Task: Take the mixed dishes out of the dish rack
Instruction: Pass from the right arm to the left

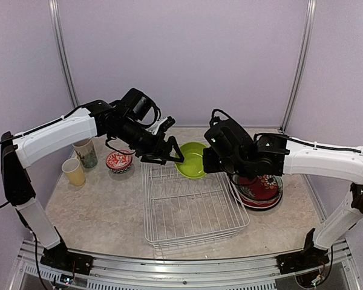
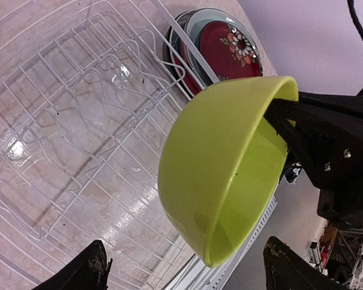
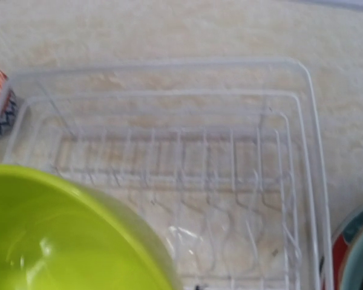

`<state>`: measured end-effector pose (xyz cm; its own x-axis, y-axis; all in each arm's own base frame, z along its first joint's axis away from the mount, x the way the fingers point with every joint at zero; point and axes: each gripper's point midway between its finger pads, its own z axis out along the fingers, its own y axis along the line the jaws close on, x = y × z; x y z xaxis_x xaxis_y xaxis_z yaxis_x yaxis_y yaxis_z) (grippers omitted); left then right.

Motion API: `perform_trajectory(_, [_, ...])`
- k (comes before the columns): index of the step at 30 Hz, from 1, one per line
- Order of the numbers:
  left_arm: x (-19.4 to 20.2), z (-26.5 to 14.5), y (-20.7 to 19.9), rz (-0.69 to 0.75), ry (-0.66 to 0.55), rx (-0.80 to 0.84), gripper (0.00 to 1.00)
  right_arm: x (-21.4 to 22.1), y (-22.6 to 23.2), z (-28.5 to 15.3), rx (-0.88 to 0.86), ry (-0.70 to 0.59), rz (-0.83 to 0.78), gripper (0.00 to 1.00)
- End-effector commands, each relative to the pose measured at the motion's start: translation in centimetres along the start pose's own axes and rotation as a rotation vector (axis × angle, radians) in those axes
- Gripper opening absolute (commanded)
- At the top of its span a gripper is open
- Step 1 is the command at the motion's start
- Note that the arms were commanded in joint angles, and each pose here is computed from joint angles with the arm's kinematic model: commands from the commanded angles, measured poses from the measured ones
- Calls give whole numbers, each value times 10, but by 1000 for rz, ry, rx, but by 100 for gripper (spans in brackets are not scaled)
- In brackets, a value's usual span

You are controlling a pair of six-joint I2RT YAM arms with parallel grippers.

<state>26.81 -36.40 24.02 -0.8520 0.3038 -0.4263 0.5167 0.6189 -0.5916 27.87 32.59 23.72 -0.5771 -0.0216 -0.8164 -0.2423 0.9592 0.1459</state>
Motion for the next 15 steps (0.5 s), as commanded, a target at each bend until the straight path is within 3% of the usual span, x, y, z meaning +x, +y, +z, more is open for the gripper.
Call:
perform_trajectory(1, [0, 7, 16, 30, 8, -122, 82, -22, 17, 3, -45, -55, 9, 0])
perform_trajectory(15, [-1, 14, 54, -9, 16, -311, 36, -25, 48, 29, -63, -24, -34, 0])
